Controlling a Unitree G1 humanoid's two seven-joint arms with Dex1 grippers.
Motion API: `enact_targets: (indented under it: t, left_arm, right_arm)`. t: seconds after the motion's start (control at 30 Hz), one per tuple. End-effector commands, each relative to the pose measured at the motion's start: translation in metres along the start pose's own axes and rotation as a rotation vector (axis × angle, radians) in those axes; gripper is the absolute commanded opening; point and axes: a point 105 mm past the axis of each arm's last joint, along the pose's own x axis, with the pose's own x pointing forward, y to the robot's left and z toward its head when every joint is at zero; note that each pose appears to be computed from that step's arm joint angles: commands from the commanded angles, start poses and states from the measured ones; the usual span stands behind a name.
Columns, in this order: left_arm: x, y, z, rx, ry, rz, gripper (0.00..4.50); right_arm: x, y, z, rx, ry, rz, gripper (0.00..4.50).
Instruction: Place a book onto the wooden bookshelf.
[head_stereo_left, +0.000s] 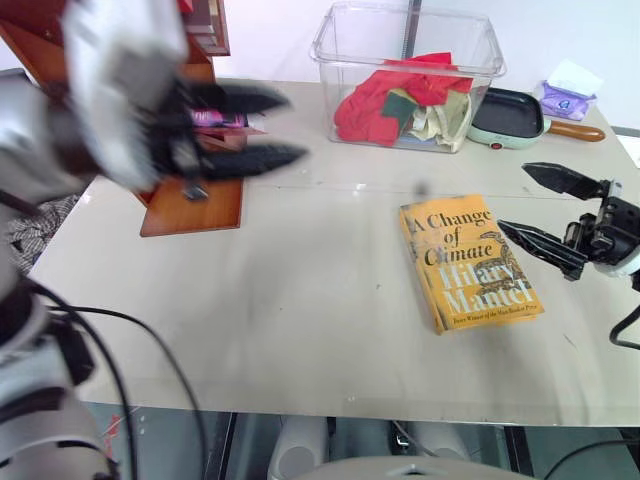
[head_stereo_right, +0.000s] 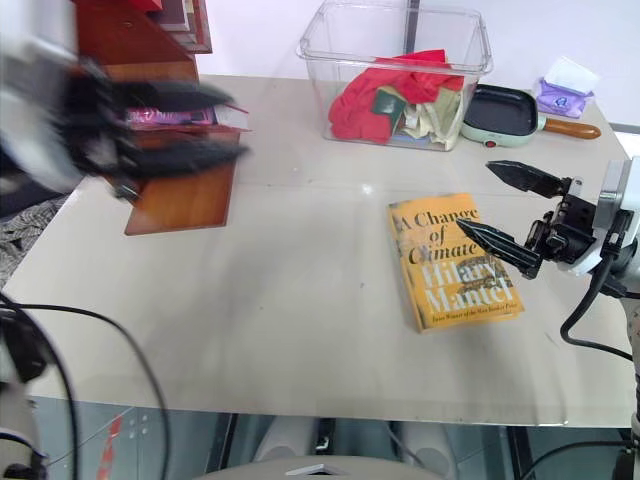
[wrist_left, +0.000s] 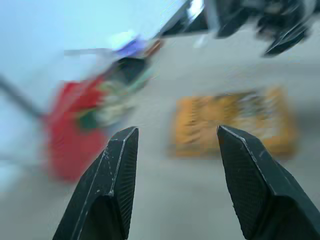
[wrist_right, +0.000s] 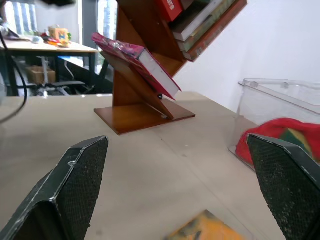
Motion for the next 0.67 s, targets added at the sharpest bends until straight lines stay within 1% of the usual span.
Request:
enact_targets:
  t: [0.03, 0.1, 0.13, 0.17, 0.23, 0.3, 0.33, 0.4, 0.47, 0.53, 0.67]
  left_arm:
    - [0.013, -0.002, -0.026, -0.001, -0.079, 0.116, 2.54]
    - [0.014, -0.013, -0.057, -0.120, -0.044, 0.066, 2.54]
    - [0.015, -0.016, -0.066, -0.183, -0.050, 0.065, 2.54]
    - [0.016, -0.018, -0.070, -0.215, -0.061, 0.071, 2.54]
    - [0.012, -0.028, -0.108, -0.214, 0.040, 0.081, 2.54]
    - [0.005, -0.034, -0.135, -0.299, 0.069, 0.135, 2.54]
    - [0.002, -0.037, -0.146, -0.315, 0.093, 0.154, 2.54]
    - [-0.017, -0.041, -0.173, -0.350, 0.174, 0.199, 2.54]
    - [-0.027, -0.047, -0.185, -0.356, 0.225, 0.194, 2.54]
    - [-0.033, -0.050, -0.192, -0.362, 0.251, 0.187, 2.54]
    - [-0.033, -0.054, -0.197, -0.333, 0.268, 0.155, 2.54]
  right_arm:
    - [-0.021, -0.006, -0.004, -0.036, 0.084, -0.092, 4.50]
    - [-0.038, -0.009, -0.019, -0.029, 0.193, -0.158, 4.50]
    - [-0.046, -0.009, -0.025, -0.032, 0.237, -0.173, 4.50]
    - [-0.050, -0.008, -0.028, -0.036, 0.262, -0.178, 4.50]
    - [-0.071, -0.011, -0.039, -0.021, 0.348, -0.257, 4.50]
    - [-0.097, -0.008, -0.049, -0.005, 0.436, -0.306, 4.50]
    - [-0.109, -0.009, -0.053, -0.002, 0.465, -0.334, 4.50]
    - [-0.131, -0.005, -0.062, 0.003, 0.547, -0.359, 4.50]
    - [-0.146, -0.005, -0.069, 0.017, 0.591, -0.380, 4.50]
    - [-0.156, -0.005, -0.072, 0.026, 0.615, -0.386, 4.50]
    - [-0.166, -0.008, -0.076, 0.033, 0.626, -0.389, 4.50]
